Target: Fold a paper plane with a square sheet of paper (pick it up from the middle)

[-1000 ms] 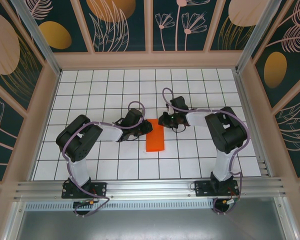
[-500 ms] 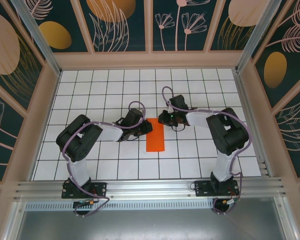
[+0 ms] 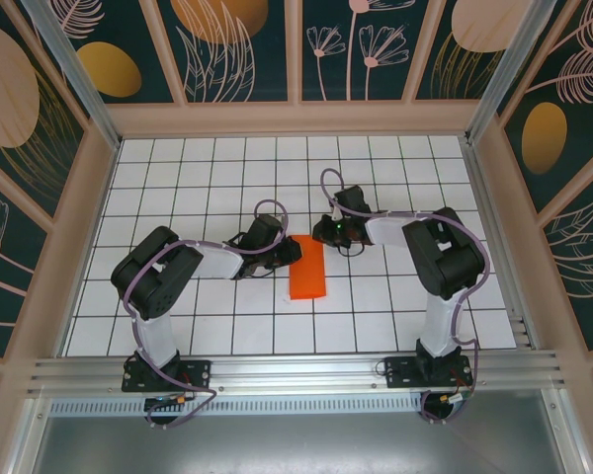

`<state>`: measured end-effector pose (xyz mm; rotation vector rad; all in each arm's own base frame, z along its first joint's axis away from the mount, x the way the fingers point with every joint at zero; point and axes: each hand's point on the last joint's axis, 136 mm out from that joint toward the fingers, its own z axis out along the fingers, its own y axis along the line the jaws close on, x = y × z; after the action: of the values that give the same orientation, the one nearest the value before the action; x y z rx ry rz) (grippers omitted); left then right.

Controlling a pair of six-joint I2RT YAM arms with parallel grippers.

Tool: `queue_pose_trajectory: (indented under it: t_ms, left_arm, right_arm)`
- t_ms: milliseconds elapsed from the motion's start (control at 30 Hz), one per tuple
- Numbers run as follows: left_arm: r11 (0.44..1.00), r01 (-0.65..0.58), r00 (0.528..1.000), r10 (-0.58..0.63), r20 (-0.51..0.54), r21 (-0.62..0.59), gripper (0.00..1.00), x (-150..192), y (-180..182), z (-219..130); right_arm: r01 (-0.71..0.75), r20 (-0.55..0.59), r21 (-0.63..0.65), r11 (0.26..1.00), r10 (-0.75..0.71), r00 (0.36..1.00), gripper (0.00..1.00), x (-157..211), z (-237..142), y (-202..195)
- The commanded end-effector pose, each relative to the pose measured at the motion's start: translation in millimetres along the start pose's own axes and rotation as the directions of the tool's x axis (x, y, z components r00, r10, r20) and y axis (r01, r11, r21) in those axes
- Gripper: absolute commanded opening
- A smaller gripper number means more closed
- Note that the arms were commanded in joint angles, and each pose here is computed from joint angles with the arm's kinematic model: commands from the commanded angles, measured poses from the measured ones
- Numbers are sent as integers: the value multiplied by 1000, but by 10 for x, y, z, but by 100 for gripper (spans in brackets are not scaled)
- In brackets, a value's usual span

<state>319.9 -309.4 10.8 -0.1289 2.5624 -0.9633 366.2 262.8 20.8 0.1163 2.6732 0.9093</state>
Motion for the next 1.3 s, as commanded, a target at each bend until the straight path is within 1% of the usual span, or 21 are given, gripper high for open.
queue_pose_trajectory:
  t_ms: [0,100,167,233,333,433,600,767,933,1067,1133,1267]
  left_arm:
    - [951,4,986,-54,-156,-309,14,592,967,79]
    - [952,2,987,-52,-155,-307,14,587,958,79]
    - [952,1,987,-51,-154,-306,14,586,954,77]
    - [953,2,987,-50,-152,-304,14,576,945,74]
    - [953,3,987,-51,-151,-302,14,572,940,76]
    - [954,2,987,-50,-152,-301,14,571,933,81]
    - [954,4,987,-51,-150,-299,14,565,927,83]
    - [954,3,987,-50,-150,-301,14,568,934,79]
    - [952,4,987,-54,-154,-306,14,593,959,72]
    - [950,1,986,-53,-157,-312,14,605,979,59]
    - [949,0,986,-53,-159,-314,14,617,989,56]
    - [949,-1,986,-51,-157,-315,14,617,994,45]
  right_arm:
    - [-63,136,63,996,54,989,13,-343,-242,-60]
    - [-85,175,101,991,66,982,13,-421,-269,-120]
    - [-78,162,89,993,63,985,13,-409,-252,-87]
    - [-43,150,46,998,36,988,13,-378,-261,43]
    - [34,150,23,999,-37,988,13,-306,-316,224]
    - [58,109,6,998,-59,992,13,-169,-284,264]
    - [40,15,-23,999,-40,999,13,60,-128,202]
    - [38,-28,-22,999,-38,999,13,111,-7,158]
    - [12,-1,45,999,-12,1000,13,28,49,-13]
    - [-50,39,104,993,46,998,12,-46,49,-241]
    - [-90,67,108,990,83,994,13,-94,20,-314]
    - [-153,135,52,987,145,980,13,-250,-71,-326]
